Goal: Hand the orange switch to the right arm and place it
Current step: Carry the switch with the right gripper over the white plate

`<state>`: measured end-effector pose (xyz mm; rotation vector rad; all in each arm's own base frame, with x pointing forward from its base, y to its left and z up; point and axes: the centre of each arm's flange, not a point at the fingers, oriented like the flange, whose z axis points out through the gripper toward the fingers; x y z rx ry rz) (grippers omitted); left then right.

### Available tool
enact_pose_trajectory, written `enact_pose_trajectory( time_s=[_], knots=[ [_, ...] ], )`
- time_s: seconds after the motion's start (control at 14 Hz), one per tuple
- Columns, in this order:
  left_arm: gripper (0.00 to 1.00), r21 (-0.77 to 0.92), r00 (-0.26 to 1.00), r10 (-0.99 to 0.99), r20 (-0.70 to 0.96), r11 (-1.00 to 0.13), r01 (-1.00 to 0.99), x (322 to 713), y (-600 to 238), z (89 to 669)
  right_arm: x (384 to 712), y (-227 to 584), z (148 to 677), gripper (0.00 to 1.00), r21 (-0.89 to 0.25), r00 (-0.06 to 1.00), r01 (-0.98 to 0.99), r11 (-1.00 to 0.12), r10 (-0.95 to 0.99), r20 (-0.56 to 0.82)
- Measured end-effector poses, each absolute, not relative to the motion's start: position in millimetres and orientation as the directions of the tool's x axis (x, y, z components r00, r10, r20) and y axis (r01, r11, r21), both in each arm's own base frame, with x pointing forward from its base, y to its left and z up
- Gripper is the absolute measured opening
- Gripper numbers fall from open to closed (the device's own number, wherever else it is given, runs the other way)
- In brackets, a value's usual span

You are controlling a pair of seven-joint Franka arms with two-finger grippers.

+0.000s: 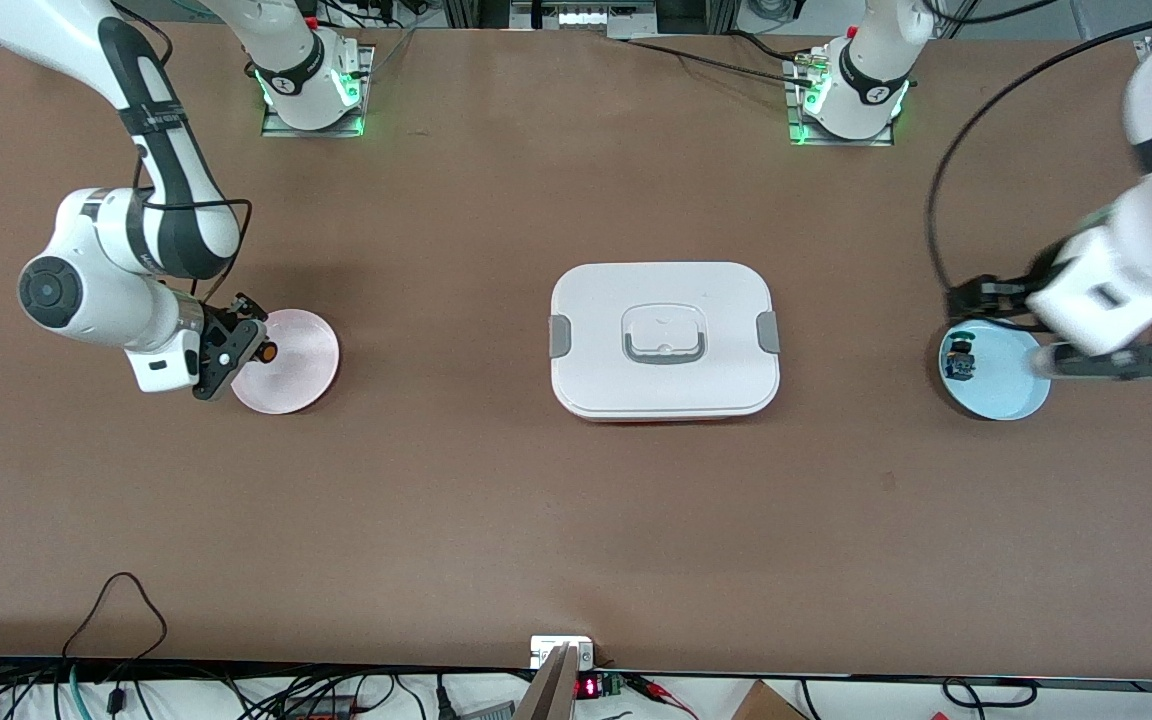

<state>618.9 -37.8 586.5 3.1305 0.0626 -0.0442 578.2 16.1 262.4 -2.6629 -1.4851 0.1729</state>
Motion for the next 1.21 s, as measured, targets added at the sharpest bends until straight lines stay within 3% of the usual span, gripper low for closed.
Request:
enact_pose_trajectory(
  time_s=[0.71, 1.21],
  knots=[
    [1.00, -0.055, 0.997, -0.069, -0.033, -0.996, -0.071, 568.5, -16.2, 579.6, 564.4, 39.1, 221.7, 0.42, 0.025, 0.265, 0.964, -0.264, 0.964, -0.026],
    [1.00, -0.056, 0.997, -0.059, -0.047, -0.997, -0.062, 565.4, -19.6, 578.6, 559.6, 40.0, 207.3, 0.42, 0.028, 0.191, 0.981, -0.190, 0.981, -0.045]
  ],
)
